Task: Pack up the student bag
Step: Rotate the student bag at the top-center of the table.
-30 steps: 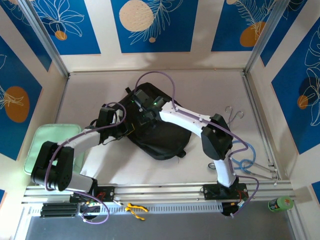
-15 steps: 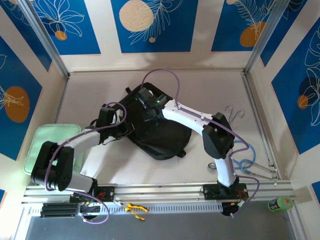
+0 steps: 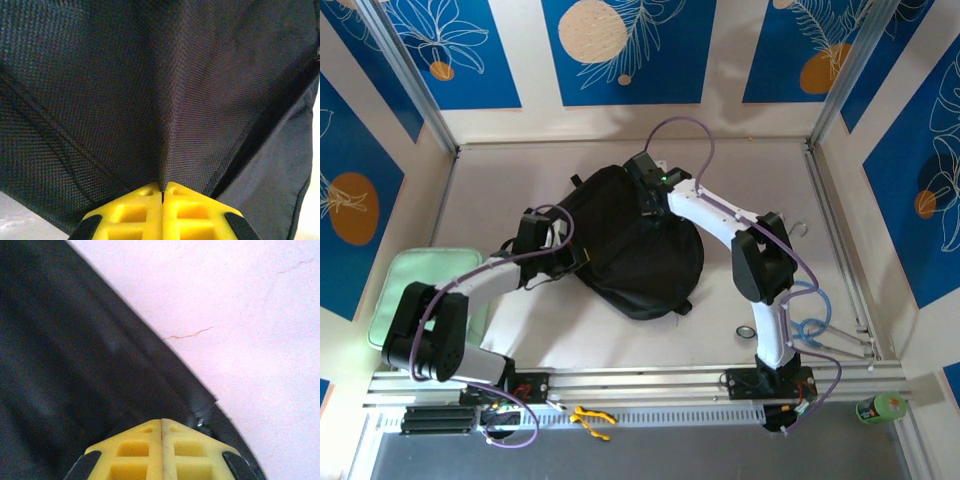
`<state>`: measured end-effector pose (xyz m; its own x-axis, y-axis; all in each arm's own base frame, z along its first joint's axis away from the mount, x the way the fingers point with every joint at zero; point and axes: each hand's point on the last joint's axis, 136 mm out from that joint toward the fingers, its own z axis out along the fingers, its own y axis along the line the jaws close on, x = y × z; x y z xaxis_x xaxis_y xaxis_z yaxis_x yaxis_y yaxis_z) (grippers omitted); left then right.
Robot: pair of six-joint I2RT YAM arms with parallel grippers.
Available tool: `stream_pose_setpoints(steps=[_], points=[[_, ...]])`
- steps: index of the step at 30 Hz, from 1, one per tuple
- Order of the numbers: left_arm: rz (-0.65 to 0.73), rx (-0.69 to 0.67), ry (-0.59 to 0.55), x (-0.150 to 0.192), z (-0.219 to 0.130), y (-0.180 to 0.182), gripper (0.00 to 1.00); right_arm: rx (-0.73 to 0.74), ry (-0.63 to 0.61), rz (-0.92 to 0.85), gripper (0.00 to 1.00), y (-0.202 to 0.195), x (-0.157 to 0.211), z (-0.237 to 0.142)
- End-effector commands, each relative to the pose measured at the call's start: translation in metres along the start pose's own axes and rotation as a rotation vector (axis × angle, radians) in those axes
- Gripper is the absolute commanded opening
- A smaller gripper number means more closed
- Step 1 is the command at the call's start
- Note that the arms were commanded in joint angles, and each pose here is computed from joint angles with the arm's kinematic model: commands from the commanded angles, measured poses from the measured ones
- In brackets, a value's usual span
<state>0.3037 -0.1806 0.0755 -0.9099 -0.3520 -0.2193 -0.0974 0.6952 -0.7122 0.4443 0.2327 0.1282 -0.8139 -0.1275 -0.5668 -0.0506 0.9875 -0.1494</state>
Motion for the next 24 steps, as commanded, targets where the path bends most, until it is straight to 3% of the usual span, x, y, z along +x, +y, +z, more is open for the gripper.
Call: stream_pose_setpoints(steps=[1,8,12,17,21,24], points=[[0.001,-0.022,0.048,0.006,0.006,0.004,0.00,-0.003,-0.043,0.067,0.00,-0.011,-0.017,-0.005],[0.080,0.031,0.066,-0.015,0.015,-0.027,0.00,-0.158,-0.045,0.166,0.01,-0.015,-0.019,-0.031],[0.161,0.046,0.045,-0.051,0.032,-0.058,0.00,-0.205,-0.086,0.232,0.42,-0.035,-0.020,-0.049],[0.196,0.074,0.030,-0.093,0.065,-0.088,0.00,-0.194,-0.108,0.307,0.69,-0.069,-0.011,-0.063],[0.249,0.080,0.011,-0.112,0.079,-0.109,0.36,-0.220,-0.140,0.326,0.76,-0.091,-0.006,-0.077],[0.290,0.008,-0.053,-0.125,0.067,-0.109,0.52,-0.248,-0.198,0.353,0.83,-0.110,-0.007,-0.098]])
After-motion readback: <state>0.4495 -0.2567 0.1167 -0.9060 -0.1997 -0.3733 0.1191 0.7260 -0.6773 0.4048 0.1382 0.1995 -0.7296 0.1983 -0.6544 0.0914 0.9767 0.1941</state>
